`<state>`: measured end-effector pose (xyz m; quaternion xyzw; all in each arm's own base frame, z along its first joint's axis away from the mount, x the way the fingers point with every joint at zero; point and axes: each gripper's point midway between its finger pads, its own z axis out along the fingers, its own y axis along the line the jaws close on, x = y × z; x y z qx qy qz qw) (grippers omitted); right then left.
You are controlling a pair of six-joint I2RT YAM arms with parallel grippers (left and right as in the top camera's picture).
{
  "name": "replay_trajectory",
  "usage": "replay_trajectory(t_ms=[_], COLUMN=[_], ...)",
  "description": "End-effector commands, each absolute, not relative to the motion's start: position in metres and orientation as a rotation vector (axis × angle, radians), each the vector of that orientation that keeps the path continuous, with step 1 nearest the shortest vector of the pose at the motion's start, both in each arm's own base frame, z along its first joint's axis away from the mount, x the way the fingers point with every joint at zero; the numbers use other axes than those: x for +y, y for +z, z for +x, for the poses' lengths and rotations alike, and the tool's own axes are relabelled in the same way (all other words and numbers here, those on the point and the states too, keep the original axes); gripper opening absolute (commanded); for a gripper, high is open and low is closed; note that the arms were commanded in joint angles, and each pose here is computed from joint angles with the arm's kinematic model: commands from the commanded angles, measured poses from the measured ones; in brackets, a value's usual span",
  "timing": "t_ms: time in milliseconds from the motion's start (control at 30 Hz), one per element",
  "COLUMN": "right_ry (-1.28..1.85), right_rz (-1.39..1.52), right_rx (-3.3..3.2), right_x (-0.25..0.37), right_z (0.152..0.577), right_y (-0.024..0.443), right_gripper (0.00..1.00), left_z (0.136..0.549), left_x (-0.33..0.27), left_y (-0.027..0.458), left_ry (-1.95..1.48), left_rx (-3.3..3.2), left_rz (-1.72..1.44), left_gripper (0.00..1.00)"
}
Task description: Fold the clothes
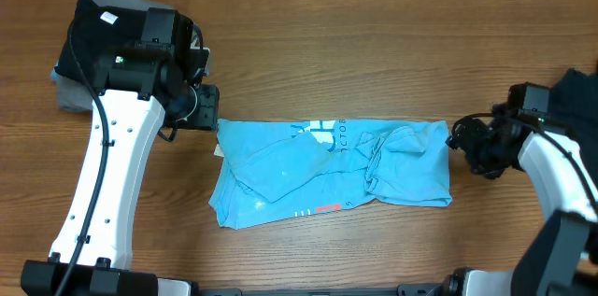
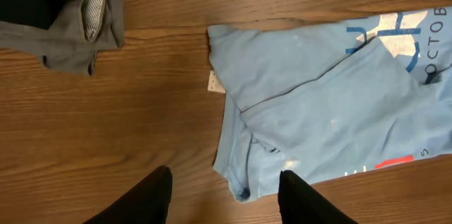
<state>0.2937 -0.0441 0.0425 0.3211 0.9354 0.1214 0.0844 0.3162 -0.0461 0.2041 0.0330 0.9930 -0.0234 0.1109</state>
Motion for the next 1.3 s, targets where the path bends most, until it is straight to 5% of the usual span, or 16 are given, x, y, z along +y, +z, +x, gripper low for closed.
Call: replay_trajectory(t_ms=[0,200,333,400,433,833,1267], right_ry=[0.424,0.691,0.678,0.649,0.625,0.254,0.204], right_rz=[0.999,0.704,0.666,0.665,0.674,0.825,0.561], right_rx=[2.846,2.885,2.884,2.884,2.883,2.653,2.863], right_x=[-0.035,-0.005,-0.007,-0.01,-0.014,-0.096,-0.019], right_z=[0.287,0.294,0.295,0.296,0.297,0.349,0.334], right_y=[0.02,0.013,0.012,0.011,0.011,0.124,0.117], right_gripper=[0.66,0.51,0.29,0.06,0.04,0.04,0.04], left_z=[0.319,0.32,0.321,0.321,0.321,0.32,0.322], left_x=[-0.047,-0.047,-0.047,-0.047,-0.047,-0.047,-0.049], left_y=[0.213,0.213,0.213,0.213,0.213,0.213,0.213], left_ry=[-0.066,-0.066,-0.066,-0.066,-0.066,-0.066,-0.082], left_rx=[2.882,2.88,2.876,2.876,2.876,2.877,2.873], left_rz=[0.103,0.103,0.103,0.103,0.103,0.103,0.092], left_gripper=[0.52,0.52,0.52,0.52,0.52,0.52,0.52])
